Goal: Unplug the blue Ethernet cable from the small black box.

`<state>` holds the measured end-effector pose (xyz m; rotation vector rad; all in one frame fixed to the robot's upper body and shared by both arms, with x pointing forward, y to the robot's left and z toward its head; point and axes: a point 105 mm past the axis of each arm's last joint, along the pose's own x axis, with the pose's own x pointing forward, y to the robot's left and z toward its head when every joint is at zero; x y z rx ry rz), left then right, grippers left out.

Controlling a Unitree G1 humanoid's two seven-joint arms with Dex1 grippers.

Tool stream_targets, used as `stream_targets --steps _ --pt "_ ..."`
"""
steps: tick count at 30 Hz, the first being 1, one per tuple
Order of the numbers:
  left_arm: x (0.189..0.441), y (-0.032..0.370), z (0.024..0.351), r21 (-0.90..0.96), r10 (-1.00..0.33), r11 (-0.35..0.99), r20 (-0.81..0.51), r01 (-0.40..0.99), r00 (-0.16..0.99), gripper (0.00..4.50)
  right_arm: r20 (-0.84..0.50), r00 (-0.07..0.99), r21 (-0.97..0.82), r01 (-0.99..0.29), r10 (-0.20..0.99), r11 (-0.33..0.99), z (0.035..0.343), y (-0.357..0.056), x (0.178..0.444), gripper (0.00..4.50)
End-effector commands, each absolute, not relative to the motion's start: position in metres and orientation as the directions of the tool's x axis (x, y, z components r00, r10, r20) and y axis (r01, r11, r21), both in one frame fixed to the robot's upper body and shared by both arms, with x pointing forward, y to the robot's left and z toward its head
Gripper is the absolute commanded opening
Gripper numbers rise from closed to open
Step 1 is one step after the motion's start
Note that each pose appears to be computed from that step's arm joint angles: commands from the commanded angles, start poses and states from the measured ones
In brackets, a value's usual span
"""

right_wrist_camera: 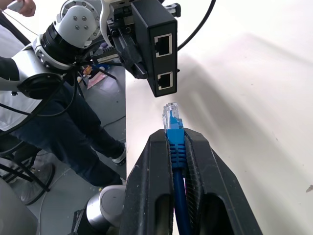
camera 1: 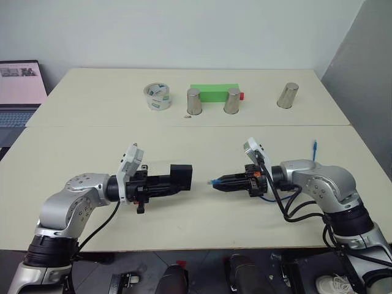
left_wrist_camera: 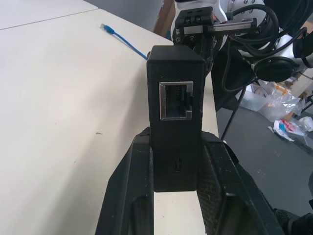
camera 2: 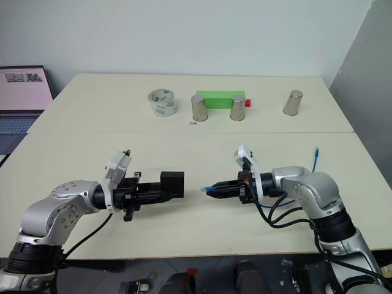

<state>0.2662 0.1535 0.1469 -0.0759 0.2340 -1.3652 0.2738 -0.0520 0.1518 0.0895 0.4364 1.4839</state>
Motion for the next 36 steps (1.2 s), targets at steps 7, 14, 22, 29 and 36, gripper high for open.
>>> stream_targets --steps 7,14,22,29,36 --pt "0.274 0.156 0.156 -0.133 -0.964 0.261 -0.092 0.956 0.25 0.77 -0.217 0.367 0.089 -0.915 0.905 0.393 0.16 -0.077 0.336 0.04" --pt "0.279 0.155 0.152 -0.122 -0.943 0.329 -0.089 0.937 0.319 0.77 -0.284 0.793 -0.181 -0.596 0.538 0.783 0.125 -0.149 0.418 0.39" --pt "0.297 0.162 0.148 -0.084 -0.88 0.472 -0.098 0.878 0.464 0.77 -0.326 0.827 -0.185 -0.53 0.457 0.828 0.102 -0.166 0.426 2.06" --pt "0.352 0.203 0.154 0.106 -0.588 0.805 0.016 0.583 0.809 0.77 -0.194 0.661 -0.175 -0.75 0.724 0.638 0.156 -0.135 0.386 3.83" --pt "0.375 0.24 0.143 0.159 -0.333 0.936 0.116 0.313 0.936 0.77 -0.11 0.44 -0.215 -0.886 0.891 0.411 0.191 -0.075 0.332 4.36"
